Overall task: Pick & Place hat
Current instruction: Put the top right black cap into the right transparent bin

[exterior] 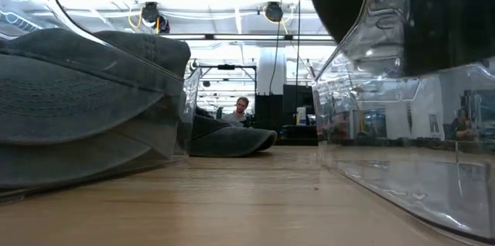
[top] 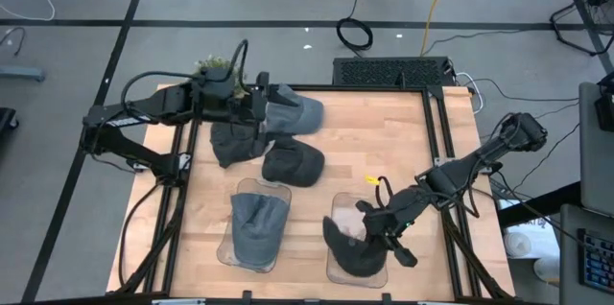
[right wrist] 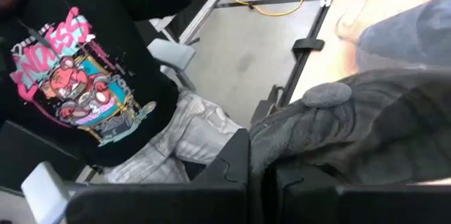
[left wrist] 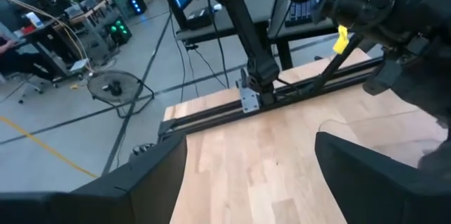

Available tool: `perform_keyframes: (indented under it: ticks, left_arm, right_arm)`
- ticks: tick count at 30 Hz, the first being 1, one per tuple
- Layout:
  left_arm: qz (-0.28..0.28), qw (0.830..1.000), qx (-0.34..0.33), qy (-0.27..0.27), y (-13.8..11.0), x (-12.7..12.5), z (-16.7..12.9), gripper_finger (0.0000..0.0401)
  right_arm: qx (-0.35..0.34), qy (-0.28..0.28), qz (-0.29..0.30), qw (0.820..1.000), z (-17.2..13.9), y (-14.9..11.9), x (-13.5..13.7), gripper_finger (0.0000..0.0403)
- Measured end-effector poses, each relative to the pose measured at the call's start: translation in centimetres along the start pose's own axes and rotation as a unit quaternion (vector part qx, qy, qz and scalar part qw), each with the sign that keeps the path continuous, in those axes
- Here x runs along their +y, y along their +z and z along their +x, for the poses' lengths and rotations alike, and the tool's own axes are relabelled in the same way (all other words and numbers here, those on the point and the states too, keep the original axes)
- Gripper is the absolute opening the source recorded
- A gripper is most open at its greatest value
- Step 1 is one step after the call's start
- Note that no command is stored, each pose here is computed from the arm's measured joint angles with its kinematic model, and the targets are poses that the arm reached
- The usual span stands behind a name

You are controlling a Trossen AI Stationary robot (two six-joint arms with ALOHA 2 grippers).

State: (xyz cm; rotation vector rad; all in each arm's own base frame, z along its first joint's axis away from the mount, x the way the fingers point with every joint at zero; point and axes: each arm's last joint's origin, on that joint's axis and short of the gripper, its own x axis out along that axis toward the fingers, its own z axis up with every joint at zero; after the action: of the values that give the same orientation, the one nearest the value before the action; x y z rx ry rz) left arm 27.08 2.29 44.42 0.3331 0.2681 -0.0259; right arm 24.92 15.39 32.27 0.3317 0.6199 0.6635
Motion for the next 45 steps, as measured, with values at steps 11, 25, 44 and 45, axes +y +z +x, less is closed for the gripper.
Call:
perform_keyframes:
  ticks: [11,25,44,45]
  left_arm:
    - [-0.002,1.0,0.0,0.005,0.0,0.2,-0.1,0.0309]
    - [-0.016,1.0,0.003,0.023,-0.3,1.2,-0.1,0.0325]
    - [-0.022,0.999,0.0,0.024,-0.3,1.2,-0.1,0.0312]
    - [-0.022,0.999,0.0,0.024,-0.3,1.2,-0.1,0.0314]
  right_arm:
    - [0.003,-0.003,-0.001,1.0,1.2,-2.2,-0.4,0.0]
    - [-0.051,0.021,-0.016,0.998,2.6,-6.3,-2.7,0.0]
    - [-0.065,-0.048,0.047,0.996,1.7,-7.9,-4.4,0.014]
    - [-0.075,-0.055,0.042,0.995,1.5,-7.7,-4.3,0.0157]
